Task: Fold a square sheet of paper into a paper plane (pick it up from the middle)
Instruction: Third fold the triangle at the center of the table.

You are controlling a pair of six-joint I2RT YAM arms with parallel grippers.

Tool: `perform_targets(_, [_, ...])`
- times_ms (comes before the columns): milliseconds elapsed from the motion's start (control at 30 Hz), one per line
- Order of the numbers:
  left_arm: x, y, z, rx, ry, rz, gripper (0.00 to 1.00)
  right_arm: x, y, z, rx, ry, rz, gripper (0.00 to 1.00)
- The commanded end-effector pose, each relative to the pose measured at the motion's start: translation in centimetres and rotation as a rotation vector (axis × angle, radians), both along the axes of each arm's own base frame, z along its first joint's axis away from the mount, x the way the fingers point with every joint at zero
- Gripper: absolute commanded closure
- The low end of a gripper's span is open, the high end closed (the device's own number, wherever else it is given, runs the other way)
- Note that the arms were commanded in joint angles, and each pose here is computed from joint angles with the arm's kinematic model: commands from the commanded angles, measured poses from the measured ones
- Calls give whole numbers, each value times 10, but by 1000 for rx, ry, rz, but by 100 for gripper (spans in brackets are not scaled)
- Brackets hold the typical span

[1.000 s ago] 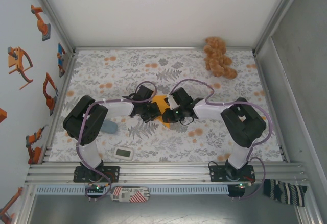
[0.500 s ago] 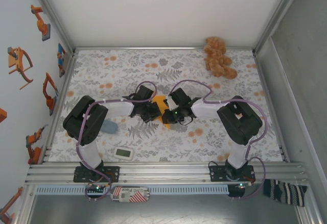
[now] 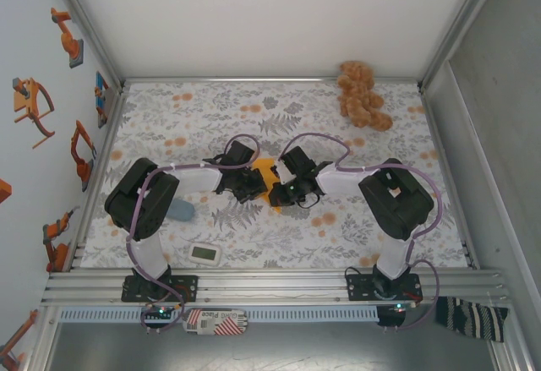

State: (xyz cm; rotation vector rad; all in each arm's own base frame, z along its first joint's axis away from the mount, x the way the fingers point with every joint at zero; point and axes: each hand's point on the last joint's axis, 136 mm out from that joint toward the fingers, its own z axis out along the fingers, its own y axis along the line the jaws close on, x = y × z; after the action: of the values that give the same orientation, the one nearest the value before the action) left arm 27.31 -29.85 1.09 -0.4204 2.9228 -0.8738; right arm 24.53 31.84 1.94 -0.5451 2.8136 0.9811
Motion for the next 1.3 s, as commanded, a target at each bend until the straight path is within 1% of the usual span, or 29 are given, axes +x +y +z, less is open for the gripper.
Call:
perform_targets(0, [-22,31,-41,172,108,19,90,-4,-5,-3,-34,3,23,100])
perform_targets(167, [-23,31,-44,173,117,16,90,-5,8,26,72,-42,57,100])
perform_targets(233, [-23,31,-44,174,118,15,90,-7,11,29,93,-39,67,100])
perform_targets(433, [-24,31,-44,176,120,10,90,-10,8,7,52,12,59,100])
perform_targets(600, [-25,33,-46,185,124,11,90,-10,-2,-7,-12,17,40,100])
perform_targets(733, [-27,35,-47,194,126,5,91,-12,-7,-16,-39,30,36,100])
perform_targets(1033, [-27,41,-48,210,130,1,91,-27,-19,-26,-61,60,49,100])
perform_targets(1267, [-27,44,-50,216,138,2,91,-46,-33,-29,-69,81,60,100])
